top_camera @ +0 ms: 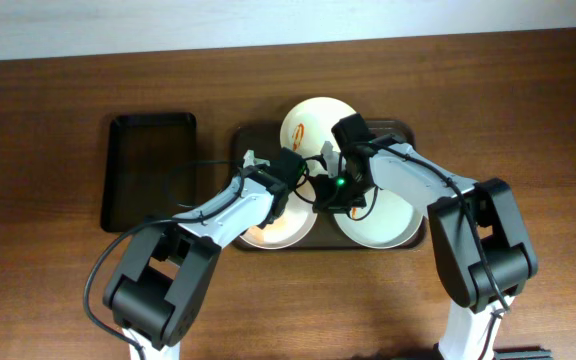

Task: Clean dirty plates on tray and stack at the side
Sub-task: 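Return the sponge to the black tray with the left gripper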

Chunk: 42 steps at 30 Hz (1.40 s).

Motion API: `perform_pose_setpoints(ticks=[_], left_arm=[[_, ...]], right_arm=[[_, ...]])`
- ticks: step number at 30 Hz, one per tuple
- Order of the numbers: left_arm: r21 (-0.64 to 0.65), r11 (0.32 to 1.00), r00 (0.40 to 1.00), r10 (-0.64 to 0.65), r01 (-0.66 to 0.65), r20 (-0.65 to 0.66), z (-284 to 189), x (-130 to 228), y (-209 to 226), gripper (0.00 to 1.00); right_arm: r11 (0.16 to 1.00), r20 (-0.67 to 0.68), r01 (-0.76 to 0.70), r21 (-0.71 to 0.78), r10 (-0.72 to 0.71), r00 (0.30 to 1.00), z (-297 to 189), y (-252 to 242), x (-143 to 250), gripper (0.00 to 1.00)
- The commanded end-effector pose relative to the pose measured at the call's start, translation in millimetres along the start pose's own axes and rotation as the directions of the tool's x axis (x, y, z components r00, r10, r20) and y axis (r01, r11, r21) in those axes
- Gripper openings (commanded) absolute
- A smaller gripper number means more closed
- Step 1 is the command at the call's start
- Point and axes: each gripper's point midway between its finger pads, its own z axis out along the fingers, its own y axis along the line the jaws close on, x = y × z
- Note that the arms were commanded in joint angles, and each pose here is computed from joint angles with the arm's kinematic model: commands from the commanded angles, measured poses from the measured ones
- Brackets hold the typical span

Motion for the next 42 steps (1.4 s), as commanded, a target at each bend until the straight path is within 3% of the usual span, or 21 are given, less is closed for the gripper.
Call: perform_pose_setpoints(ticks=[1,10,15,21,28,30,32,36,38,39,40,42], left_arm=[[-0.232,0.972,0.999,0.041,-0.041,-0.007,16,5,41,0.00],[-0.089,0.977,0.970,-0.178,0.195,0.167,-63,-60,78,0.00],[0.258,0.904,0.940,-0.319,0.340,-0.122,-22,-48,100,0.00],[0.282,0.874,0.918,-0.368,0.397,-0.151,-6,-48,128,0.00],[0.299,0.890,0.938,-0.339,0.344,-0.070,2,-65,135,0.00],[0.286,0.885,0.929,-0.361,0.369,-0.081,8,-63,145,0.00],[0.269,0.874,0.915,-0.393,0.404,-0.093,17,-61,159,0.00],[0.288,0.880,0.923,-0.337,0.379,-0.183,55,-44,144,0.00],[0.289,0.880,0.922,-0.327,0.376,-0.206,64,-40,139,0.12],[0.288,0.880,0.922,-0.327,0.377,-0.208,64,-40,139,0.27],[0.288,0.880,0.922,-0.327,0.377,-0.208,64,-40,139,0.59],[0.287,0.880,0.922,-0.330,0.377,-0.201,60,-43,142,0.64]], right_arm=[[0.998,-0.010,-0.012,0.068,0.013,1.000,3,-18,3,0.08],[0.998,-0.007,-0.011,0.066,0.011,1.000,3,-17,2,0.04],[0.999,0.031,0.011,0.045,-0.013,0.999,-16,-2,-6,0.04],[0.998,0.104,0.053,0.041,-0.057,0.993,-50,21,-22,0.04],[0.958,0.124,0.130,0.255,-0.166,0.978,-69,57,-27,0.05],[0.959,0.106,0.084,0.269,-0.116,0.988,-63,52,-22,0.13],[0.957,0.088,0.075,0.281,-0.104,0.991,-57,46,-19,0.36],[0.954,0.056,0.067,0.292,-0.087,0.995,-44,35,-12,0.41],[0.954,0.050,0.066,0.294,-0.085,0.995,-41,33,-9,0.43],[0.954,0.052,0.067,0.293,-0.086,0.995,-41,33,-10,0.45],[0.954,0.056,0.068,0.291,-0.088,0.995,-41,33,-11,0.49],[0.955,0.061,0.071,0.289,-0.092,0.994,-40,34,-12,0.53]])
